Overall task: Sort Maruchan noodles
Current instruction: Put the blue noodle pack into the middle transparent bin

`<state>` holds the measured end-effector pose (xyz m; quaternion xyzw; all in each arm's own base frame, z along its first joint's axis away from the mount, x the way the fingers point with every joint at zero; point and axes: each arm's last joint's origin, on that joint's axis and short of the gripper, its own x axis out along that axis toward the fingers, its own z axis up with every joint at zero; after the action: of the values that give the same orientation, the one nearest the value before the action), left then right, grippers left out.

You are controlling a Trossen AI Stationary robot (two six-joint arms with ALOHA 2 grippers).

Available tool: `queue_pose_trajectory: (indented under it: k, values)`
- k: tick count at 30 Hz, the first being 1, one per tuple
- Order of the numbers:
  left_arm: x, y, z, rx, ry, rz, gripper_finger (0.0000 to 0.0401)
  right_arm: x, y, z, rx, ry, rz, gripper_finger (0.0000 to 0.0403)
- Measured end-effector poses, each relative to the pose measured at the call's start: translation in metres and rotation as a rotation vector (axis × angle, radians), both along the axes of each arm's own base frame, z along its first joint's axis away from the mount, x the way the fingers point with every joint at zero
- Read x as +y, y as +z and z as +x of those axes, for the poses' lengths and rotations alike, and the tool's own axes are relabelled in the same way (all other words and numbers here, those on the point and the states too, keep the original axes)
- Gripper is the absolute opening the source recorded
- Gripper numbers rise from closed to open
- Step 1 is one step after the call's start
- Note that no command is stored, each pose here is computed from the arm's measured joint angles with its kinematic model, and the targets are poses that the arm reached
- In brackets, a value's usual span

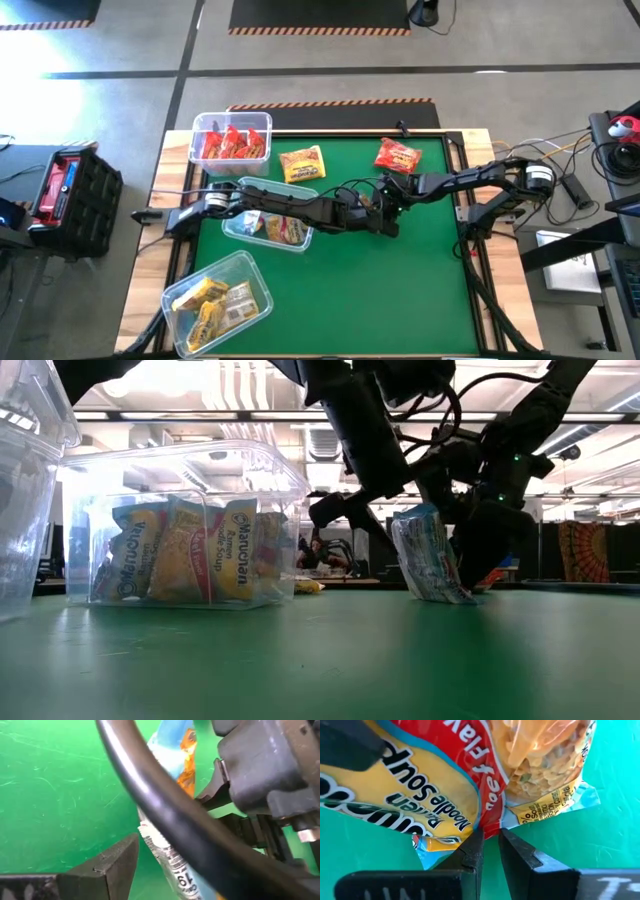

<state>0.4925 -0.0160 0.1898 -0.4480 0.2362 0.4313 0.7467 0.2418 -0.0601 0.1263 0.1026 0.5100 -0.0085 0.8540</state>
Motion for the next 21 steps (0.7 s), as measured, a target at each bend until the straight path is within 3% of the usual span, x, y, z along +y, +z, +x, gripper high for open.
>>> queue_pose_trajectory:
  k: [10,21]
  values:
    - [0.0,0.0009,0.0005,0.007,-0.02,0.014,0.0193,-0.0004,0.0009,0.0019,-0.025,0.031,-0.022,0.0054]
    - [0.0004,0.0018,0.0001,0.013,-0.033,0.006,0.0096,-0.0005,0.0044,0.0019,-0.042,0.029,-0.03,0.0054]
